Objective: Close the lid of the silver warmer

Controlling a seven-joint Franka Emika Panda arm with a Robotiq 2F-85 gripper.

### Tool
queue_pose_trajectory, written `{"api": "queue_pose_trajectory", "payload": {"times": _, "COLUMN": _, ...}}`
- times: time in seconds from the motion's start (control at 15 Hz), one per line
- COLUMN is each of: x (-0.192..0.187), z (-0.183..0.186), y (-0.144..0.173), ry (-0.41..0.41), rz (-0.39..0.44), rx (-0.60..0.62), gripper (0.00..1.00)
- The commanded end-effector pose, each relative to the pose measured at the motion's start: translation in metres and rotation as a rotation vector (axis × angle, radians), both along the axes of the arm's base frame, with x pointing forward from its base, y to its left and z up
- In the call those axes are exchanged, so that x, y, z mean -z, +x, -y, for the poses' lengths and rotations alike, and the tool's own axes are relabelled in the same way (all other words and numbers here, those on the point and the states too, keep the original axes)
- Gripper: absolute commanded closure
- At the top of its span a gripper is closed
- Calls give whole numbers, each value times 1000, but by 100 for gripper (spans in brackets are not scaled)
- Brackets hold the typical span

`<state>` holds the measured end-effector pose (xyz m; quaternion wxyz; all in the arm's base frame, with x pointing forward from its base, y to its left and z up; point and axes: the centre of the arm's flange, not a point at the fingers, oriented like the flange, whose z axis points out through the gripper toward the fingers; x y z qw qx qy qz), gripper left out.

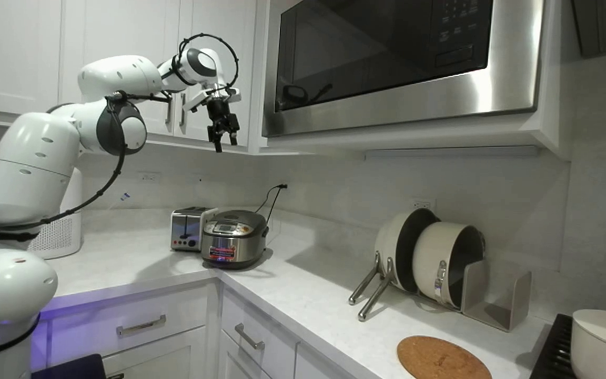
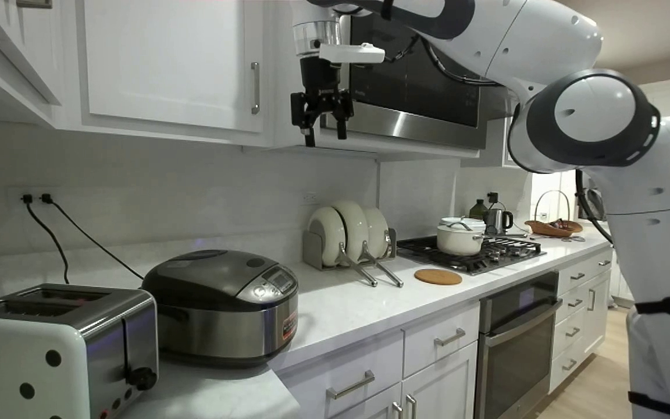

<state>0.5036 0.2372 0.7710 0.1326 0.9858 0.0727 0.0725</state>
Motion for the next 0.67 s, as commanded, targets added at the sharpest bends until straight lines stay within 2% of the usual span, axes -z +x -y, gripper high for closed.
{"api": "queue_pose_trajectory", "payload": {"times": 0.0, "x": -19, "z": 16, "y": -18, "ry": 5, "rz": -3, "rx": 79, "gripper": 0}}
{"api": "queue_pose_trajectory", "payload": {"times": 0.27, "x": -31, "z": 33, "y": -34, "ry": 11, "rz": 12, "rx": 134, "gripper": 0}}
{"api": "queue_pose_trajectory", "payload": {"times": 0.33, "x": -25, "z": 26, "y": -23, "ry": 7, "rz": 9, "rx": 90, "gripper": 0}}
{"api": "queue_pose_trajectory", "payload": {"times": 0.6, "x": -33, "z": 32, "y": -29, "ry": 11, "rz": 19, "rx": 100, "gripper": 0}}
